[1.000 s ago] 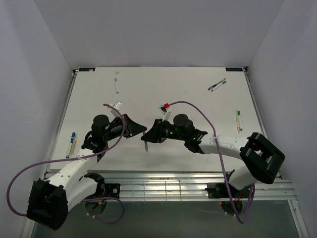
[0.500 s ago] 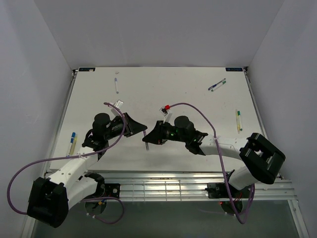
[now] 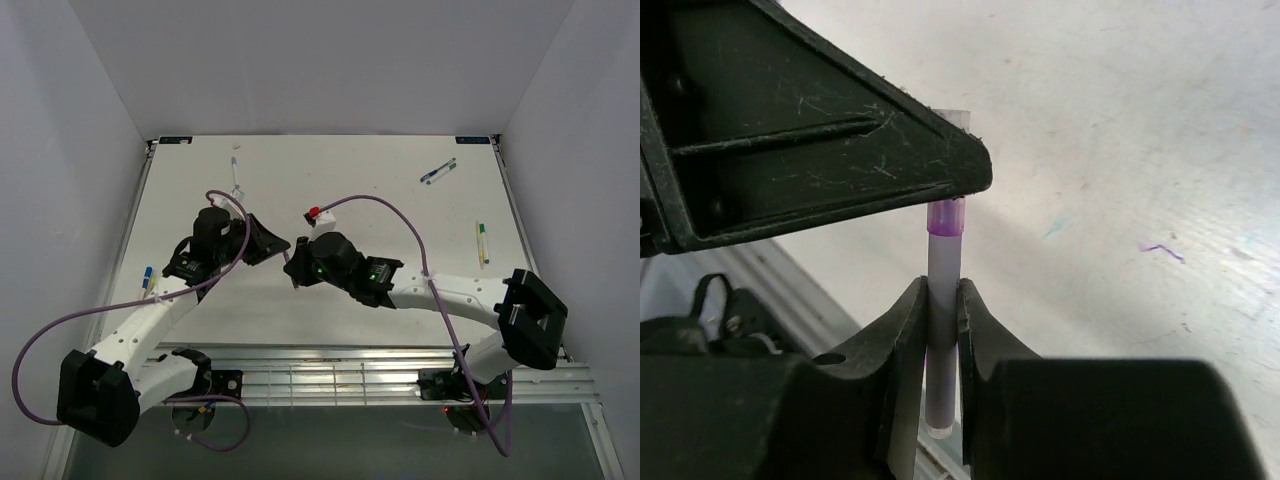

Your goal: Open the pen caps

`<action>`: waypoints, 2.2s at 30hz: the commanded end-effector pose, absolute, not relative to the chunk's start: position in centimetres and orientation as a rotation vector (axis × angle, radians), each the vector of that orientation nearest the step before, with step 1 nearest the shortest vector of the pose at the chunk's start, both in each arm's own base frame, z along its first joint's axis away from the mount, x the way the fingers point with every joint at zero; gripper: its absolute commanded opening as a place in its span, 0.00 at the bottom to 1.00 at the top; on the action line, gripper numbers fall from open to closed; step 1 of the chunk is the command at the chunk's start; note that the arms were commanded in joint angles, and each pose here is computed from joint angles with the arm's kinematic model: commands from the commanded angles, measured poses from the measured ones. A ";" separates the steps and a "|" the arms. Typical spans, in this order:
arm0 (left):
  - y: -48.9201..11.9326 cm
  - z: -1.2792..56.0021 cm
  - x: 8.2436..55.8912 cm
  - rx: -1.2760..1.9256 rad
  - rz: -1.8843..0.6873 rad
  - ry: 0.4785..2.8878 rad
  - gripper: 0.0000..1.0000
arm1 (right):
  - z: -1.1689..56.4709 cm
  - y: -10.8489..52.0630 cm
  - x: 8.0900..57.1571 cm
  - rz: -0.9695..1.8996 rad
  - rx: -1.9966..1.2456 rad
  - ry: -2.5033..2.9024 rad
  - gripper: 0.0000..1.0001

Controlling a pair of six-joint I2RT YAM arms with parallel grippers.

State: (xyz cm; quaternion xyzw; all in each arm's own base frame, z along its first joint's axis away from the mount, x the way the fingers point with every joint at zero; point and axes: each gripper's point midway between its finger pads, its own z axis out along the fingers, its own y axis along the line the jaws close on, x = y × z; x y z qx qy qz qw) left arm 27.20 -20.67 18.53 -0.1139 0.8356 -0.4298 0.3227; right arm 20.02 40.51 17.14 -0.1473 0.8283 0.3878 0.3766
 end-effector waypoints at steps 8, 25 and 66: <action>-18.1 20.9 31.3 -0.526 -0.948 2.104 0.00 | 13.5 37.5 18.8 0.618 -0.543 2.177 0.08; -21.0 24.3 30.2 -0.214 -1.144 1.997 0.00 | 17.8 37.4 14.8 1.501 -0.523 2.004 0.08; -26.8 3.4 16.8 -0.043 -0.870 2.617 0.00 | 2.1 25.2 19.0 0.513 -0.047 2.492 0.08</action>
